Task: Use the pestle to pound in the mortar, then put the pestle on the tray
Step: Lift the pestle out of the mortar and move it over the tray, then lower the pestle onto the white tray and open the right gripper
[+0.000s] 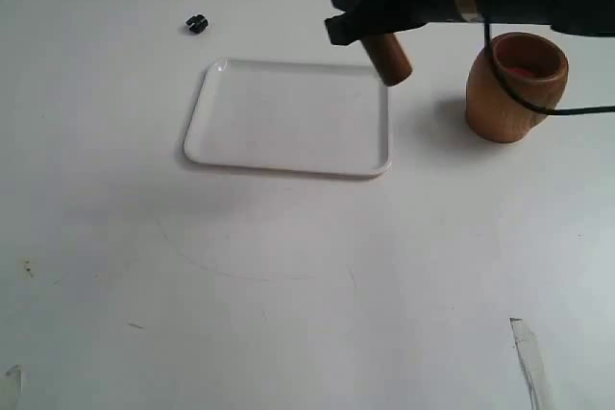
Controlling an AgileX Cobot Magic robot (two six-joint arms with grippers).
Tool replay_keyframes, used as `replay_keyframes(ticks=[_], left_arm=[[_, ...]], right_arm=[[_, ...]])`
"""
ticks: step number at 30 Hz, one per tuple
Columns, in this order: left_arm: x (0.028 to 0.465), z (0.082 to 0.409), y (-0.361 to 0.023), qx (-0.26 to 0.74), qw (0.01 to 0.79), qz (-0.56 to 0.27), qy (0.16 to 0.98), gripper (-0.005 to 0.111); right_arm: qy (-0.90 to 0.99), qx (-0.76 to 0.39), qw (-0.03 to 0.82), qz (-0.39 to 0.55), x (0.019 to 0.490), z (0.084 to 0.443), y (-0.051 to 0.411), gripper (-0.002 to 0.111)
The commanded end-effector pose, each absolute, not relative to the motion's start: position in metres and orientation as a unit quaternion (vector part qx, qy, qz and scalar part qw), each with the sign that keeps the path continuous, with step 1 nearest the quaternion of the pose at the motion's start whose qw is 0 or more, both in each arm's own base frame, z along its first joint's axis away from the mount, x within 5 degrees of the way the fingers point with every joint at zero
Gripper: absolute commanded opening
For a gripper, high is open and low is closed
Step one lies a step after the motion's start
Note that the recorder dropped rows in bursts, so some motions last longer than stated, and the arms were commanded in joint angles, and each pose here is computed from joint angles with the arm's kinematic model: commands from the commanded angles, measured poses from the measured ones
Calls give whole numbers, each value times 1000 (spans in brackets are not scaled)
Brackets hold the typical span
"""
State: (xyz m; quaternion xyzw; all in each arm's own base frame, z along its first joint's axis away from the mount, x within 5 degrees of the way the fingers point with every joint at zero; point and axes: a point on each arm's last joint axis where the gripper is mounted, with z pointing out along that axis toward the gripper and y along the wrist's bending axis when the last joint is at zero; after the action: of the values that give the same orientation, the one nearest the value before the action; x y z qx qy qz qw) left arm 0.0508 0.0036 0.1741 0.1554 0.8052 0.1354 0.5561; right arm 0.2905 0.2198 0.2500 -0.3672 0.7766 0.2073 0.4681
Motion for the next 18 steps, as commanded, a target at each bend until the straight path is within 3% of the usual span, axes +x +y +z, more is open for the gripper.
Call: replay_keyframes(ticks=[1,18], left_arm=[[51,174,3,153,559,128,805,0],[51,174,3,153,559,128,805,0]], right_arm=[[805,-345,415,248,306,235,244,0],[818,-398,326,258,346,136,281,0]])
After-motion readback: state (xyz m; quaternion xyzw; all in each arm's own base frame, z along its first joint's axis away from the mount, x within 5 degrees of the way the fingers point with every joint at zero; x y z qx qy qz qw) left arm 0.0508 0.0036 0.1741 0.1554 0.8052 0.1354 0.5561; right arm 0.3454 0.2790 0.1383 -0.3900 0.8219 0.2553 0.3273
